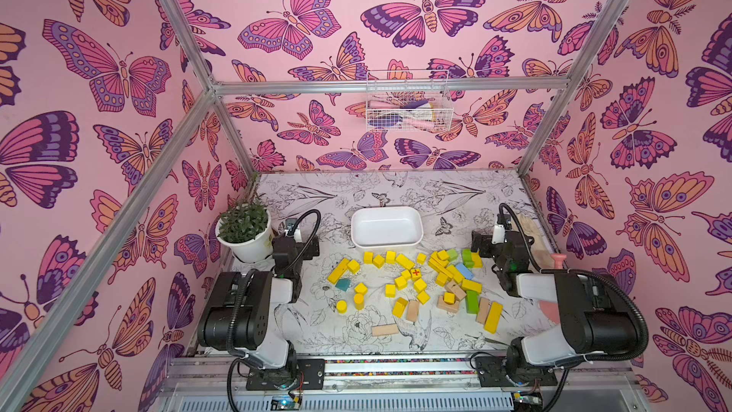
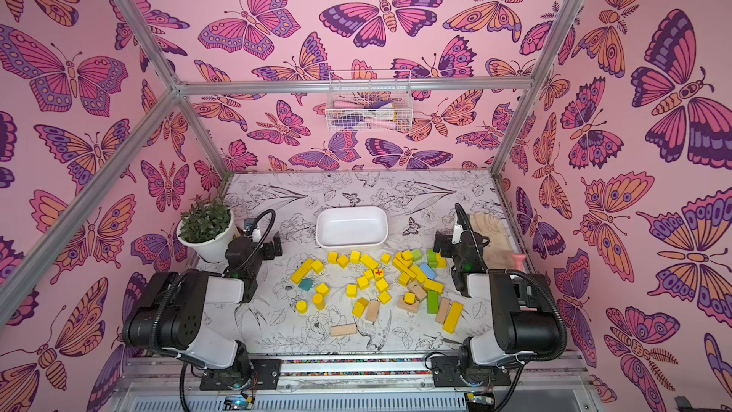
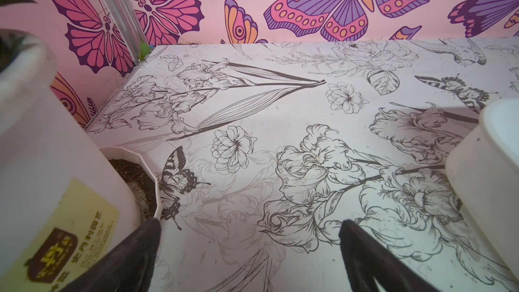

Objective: Pick out the yellow building blocks
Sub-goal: Pick up the building block from the center of the board.

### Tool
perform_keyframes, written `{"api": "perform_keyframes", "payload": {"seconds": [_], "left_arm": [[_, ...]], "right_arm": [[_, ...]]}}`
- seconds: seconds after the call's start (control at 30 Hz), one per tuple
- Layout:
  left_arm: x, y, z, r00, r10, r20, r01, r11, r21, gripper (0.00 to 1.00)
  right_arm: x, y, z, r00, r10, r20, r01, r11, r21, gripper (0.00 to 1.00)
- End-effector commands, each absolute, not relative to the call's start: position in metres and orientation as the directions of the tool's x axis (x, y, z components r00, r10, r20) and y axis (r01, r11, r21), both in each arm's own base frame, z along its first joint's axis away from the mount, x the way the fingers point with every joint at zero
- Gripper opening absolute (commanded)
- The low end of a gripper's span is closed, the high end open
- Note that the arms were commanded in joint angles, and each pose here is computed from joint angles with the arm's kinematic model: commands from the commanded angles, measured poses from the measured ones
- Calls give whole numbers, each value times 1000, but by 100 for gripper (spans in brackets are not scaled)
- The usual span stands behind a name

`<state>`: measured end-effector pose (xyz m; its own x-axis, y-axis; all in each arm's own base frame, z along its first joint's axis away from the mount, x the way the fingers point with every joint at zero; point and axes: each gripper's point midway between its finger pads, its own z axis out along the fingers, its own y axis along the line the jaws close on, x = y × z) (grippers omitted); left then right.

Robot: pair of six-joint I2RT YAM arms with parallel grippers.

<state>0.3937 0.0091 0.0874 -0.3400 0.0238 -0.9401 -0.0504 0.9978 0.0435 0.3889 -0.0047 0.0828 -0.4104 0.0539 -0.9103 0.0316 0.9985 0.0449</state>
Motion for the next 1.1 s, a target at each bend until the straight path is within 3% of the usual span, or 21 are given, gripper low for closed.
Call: {"api": "perform_keyframes", "payload": {"seconds": [0.0, 0.33, 0.43, 0.57, 0.67, 0.73, 0.83, 0.9, 1.07], "left_arm": [[393, 7, 90, -337, 29, -941, -36, 998, 43, 100], [392, 14, 96, -326, 29, -945, -93, 994, 63, 100], [391, 17, 115, -344, 51, -937, -145, 984, 107, 100], [384, 0, 161, -293, 104, -951, -198, 966, 167, 100], [372, -35, 212, -150, 40, -988, -77, 996, 52, 100], [362, -60, 231, -127, -1, -992, 19, 1000, -3, 100], [344, -96, 250, -154, -50, -987, 142, 987, -73, 100], [330, -117, 255, -222, -93, -971, 207, 968, -141, 100], [296, -166, 250, -376, -141, -916, 386, 875, -293, 100]], "right_arm": [[396, -6, 94, -377, 61, -924, 30, 998, 54, 99], [395, -7, 93, -381, 66, -922, 39, 998, 56, 99], [394, -11, 108, -326, 57, -944, 80, 996, 32, 99], [378, -12, 144, -383, 70, -921, 164, 986, 7, 99], [367, -7, 177, -350, 168, -922, 177, 978, 110, 99], [356, -10, 197, -284, 282, -916, 221, 949, 224, 99], [333, -23, 209, -192, 509, -839, 341, 836, 429, 99], [318, -19, 216, -196, 570, -798, 342, 803, 489, 99], [299, 10, 221, -376, 565, -734, 261, 825, 502, 99]]}}
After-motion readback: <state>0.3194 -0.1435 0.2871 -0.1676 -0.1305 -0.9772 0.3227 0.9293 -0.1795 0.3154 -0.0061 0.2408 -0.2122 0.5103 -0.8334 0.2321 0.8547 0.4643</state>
